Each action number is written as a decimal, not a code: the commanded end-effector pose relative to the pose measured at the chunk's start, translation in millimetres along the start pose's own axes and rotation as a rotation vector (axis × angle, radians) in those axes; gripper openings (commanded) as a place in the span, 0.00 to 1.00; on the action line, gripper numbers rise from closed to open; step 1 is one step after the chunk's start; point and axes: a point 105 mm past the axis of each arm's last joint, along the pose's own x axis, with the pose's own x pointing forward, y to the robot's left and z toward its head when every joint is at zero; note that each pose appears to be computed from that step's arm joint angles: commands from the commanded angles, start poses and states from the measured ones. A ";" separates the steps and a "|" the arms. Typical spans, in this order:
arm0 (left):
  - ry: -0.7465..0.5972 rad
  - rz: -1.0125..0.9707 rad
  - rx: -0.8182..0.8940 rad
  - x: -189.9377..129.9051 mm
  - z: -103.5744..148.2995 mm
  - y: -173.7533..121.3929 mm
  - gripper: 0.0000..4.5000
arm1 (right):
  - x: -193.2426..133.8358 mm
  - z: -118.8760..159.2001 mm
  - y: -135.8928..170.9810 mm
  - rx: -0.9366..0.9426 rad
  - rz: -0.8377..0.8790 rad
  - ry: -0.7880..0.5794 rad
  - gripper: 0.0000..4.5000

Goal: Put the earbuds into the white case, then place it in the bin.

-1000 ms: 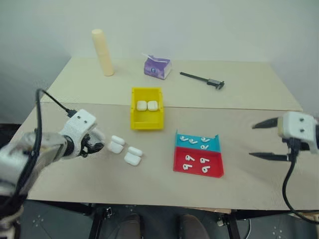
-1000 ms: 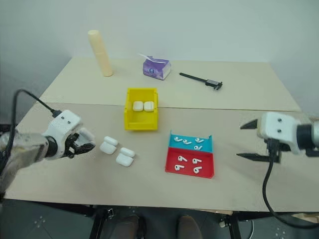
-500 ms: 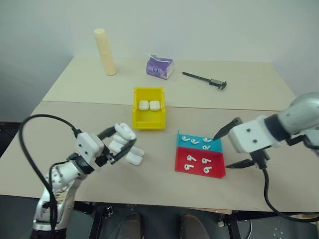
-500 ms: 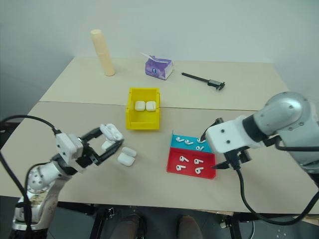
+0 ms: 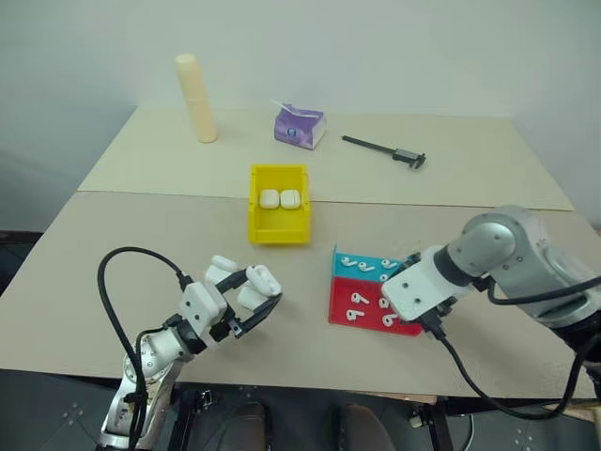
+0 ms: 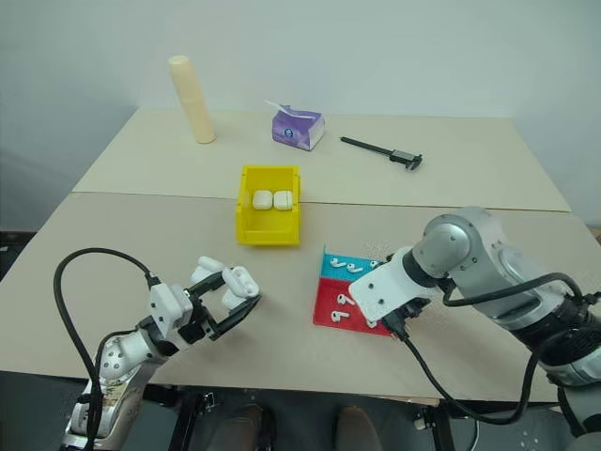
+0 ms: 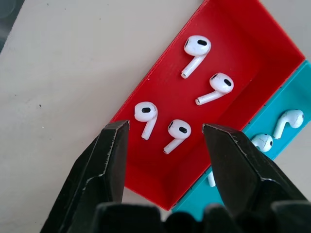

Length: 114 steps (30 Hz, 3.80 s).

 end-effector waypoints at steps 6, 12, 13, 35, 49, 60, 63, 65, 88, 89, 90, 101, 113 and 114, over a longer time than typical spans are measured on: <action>-0.067 -0.003 0.036 11.1 21.5 -5.1 0.62 | 6.7 1.5 1.4 -0.030 0.019 0.006 0.47; -0.055 -0.004 0.035 12.5 20.4 -6.9 0.62 | 15.8 -0.1 3.6 -0.042 0.042 0.011 0.47; -0.053 -0.004 0.033 12.9 20.5 -7.0 0.62 | 17.1 0.9 3.8 -0.042 0.047 0.002 0.47; 0.003 0.010 0.029 8.9 16.4 -7.0 0.62 | 33.3 -9.1 -3.2 -0.067 0.053 0.026 0.47; 0.018 0.011 0.023 8.9 15.5 -9.5 0.62 | 38.2 -6.6 0.1 -0.078 0.067 0.013 0.47; 0.030 0.010 0.024 7.9 13.2 -9.8 0.62 | 39.4 -8.9 4.7 -0.093 0.085 0.019 0.43; 0.028 0.011 0.022 8.2 13.2 -10.1 0.62 | 40.6 -9.4 3.0 -0.089 0.063 0.022 0.39; 0.027 0.011 0.019 8.1 13.3 -10.5 0.62 | 40.8 -9.2 3.3 -0.092 0.064 0.021 0.39; 0.027 0.015 0.016 9.5 12.1 -10.4 0.62 | 42.7 -10.5 4.3 -0.120 0.064 0.020 0.31; 0.025 0.016 0.016 9.5 12.2 -10.3 0.62 | 42.5 -10.5 4.4 -0.118 0.064 0.019 0.31; 0.025 0.017 0.016 9.7 12.3 -10.2 0.62 | 42.5 -10.6 4.3 -0.117 0.064 0.019 0.31; -0.047 -0.008 -0.019 16.6 25.5 -14.7 0.62 | 31.9 -2.7 0.0 -0.059 0.008 -0.040 0.31; -0.083 -0.135 -0.021 26.5 34.4 -15.9 0.62 | -1.1 4.1 -1.9 0.101 -0.121 -0.140 0.31; -0.082 -0.140 -0.020 26.7 34.1 -15.6 0.62 | -1.2 2.1 -0.7 0.101 -0.120 -0.128 0.31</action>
